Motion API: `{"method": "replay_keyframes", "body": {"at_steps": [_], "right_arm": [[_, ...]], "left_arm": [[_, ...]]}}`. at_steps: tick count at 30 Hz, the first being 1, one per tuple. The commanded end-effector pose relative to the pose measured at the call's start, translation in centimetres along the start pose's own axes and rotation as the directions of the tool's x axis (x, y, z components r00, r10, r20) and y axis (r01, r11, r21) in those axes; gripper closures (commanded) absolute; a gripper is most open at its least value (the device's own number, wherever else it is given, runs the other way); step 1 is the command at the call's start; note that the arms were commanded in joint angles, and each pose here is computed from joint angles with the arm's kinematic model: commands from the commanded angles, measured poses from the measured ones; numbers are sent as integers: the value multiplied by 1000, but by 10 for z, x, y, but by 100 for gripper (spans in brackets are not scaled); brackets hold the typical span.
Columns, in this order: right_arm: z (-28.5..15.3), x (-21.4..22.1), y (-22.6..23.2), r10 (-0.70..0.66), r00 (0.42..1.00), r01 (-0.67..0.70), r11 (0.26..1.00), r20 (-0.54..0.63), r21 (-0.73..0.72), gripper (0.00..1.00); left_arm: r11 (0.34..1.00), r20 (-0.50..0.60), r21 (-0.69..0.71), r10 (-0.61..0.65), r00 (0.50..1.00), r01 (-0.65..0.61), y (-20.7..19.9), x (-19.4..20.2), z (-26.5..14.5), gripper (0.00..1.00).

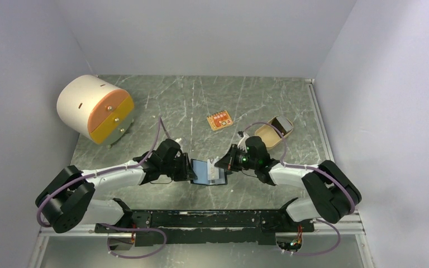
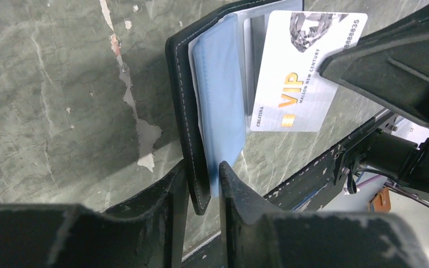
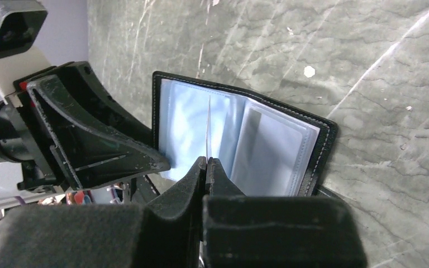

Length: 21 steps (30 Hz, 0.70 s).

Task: Put the credit cards into the card holder
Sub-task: Insert the credit card into the card holder.

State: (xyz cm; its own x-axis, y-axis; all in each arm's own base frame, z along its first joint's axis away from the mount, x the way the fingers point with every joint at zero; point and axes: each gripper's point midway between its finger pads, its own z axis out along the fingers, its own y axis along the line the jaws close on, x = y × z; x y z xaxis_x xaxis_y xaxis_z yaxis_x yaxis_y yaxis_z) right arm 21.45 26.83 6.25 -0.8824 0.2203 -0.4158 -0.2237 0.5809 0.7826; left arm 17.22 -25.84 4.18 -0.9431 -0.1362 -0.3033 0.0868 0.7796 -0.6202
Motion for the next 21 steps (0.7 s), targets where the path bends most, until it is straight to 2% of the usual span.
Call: {"method": "replay_keyframes", "body": {"at_steps": [1,4,7,16,19,21], "right_arm": [[6,-5,0,-7,1000,7,1000,25,-3,100],[9,-4,-6,-11,999,10,1000,33,20,100],[9,-1,-12,-17,999,15,999,39,33,100],[12,5,-11,39,999,-39,999,37,0,100],[12,6,-10,56,998,-55,998,42,-17,100],[11,8,-9,71,997,-70,997,44,-33,100]], "left_arm": [[1000,24,-4,16,1000,-16,6,-2,-3,74],[1000,14,-8,6,1000,-6,8,1,-1,80],[1000,2,-2,3,1000,-3,8,3,1,73],[1000,7,7,3,1000,-3,10,6,1,67],[1000,7,-3,2,1000,-2,13,7,1,68],[1000,3,-10,2,1000,-2,15,8,2,72]]}}
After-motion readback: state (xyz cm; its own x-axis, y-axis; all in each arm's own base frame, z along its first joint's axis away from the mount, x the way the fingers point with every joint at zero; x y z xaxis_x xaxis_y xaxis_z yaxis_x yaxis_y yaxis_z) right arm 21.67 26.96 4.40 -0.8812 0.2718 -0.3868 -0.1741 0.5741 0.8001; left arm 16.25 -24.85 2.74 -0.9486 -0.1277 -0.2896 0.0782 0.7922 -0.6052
